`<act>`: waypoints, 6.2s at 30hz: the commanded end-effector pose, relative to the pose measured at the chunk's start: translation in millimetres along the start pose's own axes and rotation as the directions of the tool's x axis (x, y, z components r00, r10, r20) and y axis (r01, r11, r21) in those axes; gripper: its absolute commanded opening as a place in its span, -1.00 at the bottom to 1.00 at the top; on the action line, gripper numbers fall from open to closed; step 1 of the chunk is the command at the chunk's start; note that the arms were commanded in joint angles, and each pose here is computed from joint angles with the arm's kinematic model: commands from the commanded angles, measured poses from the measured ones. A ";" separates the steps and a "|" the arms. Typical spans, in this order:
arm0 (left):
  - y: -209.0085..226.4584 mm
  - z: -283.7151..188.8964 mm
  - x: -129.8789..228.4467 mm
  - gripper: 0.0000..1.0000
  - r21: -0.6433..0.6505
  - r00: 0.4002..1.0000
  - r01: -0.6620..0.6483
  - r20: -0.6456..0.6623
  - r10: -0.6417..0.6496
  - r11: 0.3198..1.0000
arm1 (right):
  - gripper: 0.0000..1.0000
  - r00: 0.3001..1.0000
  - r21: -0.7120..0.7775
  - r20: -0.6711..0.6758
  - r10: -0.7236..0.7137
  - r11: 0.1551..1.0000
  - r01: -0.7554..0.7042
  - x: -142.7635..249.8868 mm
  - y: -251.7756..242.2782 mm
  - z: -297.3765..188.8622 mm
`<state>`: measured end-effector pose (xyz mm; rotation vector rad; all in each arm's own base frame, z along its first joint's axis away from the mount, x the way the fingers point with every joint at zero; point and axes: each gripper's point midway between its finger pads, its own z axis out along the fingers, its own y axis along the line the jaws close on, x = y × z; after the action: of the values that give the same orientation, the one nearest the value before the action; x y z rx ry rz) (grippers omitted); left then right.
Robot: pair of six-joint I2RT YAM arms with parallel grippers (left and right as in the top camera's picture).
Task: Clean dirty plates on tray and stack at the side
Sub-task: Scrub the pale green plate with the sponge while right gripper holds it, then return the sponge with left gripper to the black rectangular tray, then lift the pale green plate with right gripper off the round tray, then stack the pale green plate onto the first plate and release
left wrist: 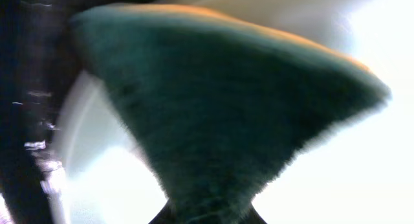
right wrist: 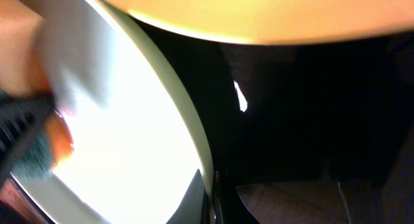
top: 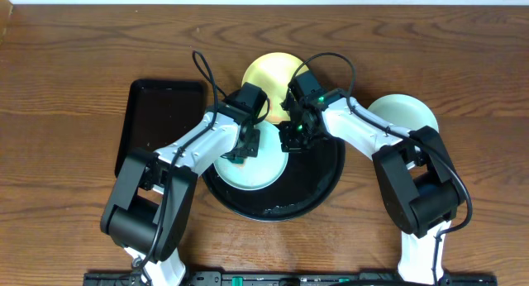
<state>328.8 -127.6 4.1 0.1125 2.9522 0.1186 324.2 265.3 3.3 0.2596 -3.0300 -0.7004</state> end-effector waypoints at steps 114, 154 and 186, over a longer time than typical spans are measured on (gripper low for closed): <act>158.9 -72.9 -75.5 -0.85 -0.028 0.890 0.457 0.006 -0.457 0.889 | -0.98 0.490 0.836 0.476 -0.730 0.549 0.006 -53.8 88.4 -255.8; 158.4 -70.1 -73.0 -0.85 -0.030 0.890 0.456 -0.001 -0.456 0.889 | -0.98 0.779 0.298 0.518 0.354 0.779 -0.552 -46.3 -210.8 -203.0; 158.4 -70.1 -73.0 -0.84 -0.030 0.890 0.456 -0.001 -0.456 0.889 | -0.13 0.757 0.302 0.337 0.559 0.698 -0.650 21.8 -287.0 -202.5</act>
<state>397.2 18.9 99.9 -0.5778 2.8910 0.0985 355.4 -77.0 52.7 -0.8839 -3.0770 -0.0519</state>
